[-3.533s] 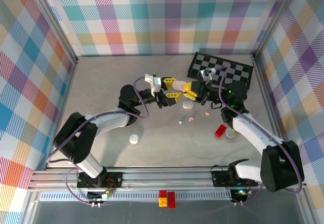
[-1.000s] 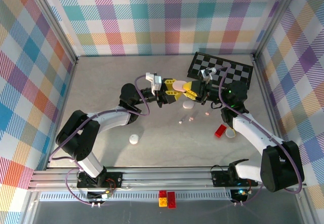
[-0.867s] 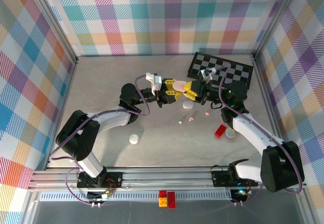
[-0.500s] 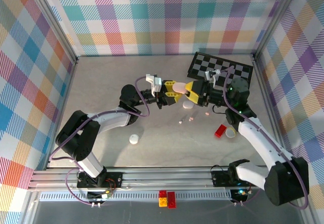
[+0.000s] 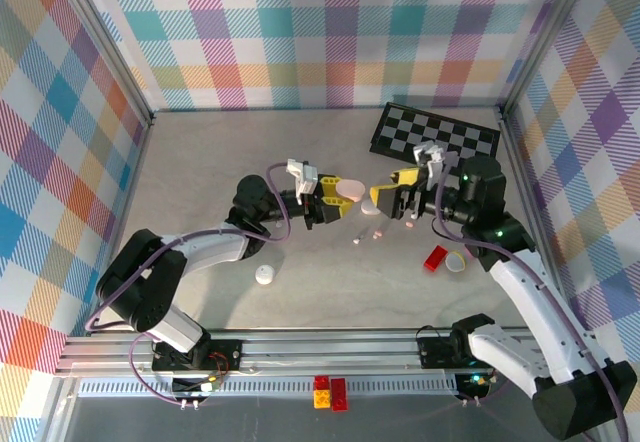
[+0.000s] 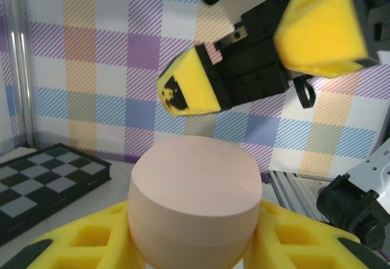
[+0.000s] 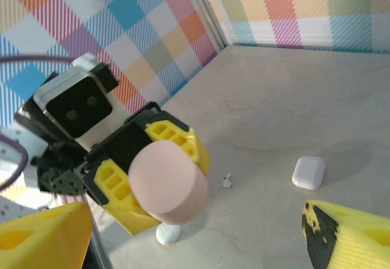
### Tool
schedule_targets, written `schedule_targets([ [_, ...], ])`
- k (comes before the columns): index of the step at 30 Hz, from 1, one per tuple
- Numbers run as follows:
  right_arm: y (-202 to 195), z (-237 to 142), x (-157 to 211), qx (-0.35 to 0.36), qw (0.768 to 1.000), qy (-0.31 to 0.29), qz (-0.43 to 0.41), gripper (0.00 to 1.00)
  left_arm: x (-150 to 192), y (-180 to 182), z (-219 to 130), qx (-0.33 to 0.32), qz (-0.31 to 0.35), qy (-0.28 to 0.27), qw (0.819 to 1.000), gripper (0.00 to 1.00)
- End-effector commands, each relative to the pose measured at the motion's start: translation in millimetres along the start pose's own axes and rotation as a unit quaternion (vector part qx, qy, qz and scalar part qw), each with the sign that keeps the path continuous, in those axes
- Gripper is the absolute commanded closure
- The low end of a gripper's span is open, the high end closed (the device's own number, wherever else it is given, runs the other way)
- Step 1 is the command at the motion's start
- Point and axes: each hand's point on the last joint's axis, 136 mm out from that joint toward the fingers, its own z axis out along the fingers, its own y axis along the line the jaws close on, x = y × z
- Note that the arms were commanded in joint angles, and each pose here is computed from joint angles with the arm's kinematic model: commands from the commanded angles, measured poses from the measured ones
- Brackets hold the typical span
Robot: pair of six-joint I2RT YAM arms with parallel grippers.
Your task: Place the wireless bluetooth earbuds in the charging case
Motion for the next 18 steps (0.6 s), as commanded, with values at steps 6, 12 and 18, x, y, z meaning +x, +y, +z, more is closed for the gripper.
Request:
schedule_targets([
  [6,13.2,30.8,-1.6,-0.001,0.98,0.06,-0.19,0.11,-7.1,-4.8,-4.0,-0.006,0.014,-0.001,1.0,0.61],
  [12,15.3,51.8,2.4,-0.008,0.976,0.076,-0.204,0.11,-9.8,-5.1,-5.6,-0.012,0.017,-0.004,1.0,0.61],
  [18,1.4,57.5,6.7,0.023,0.975,0.087,-0.205,0.1,-10.9,-6.6,-6.0,-0.009,0.018,-0.004,1.0,0.61],
])
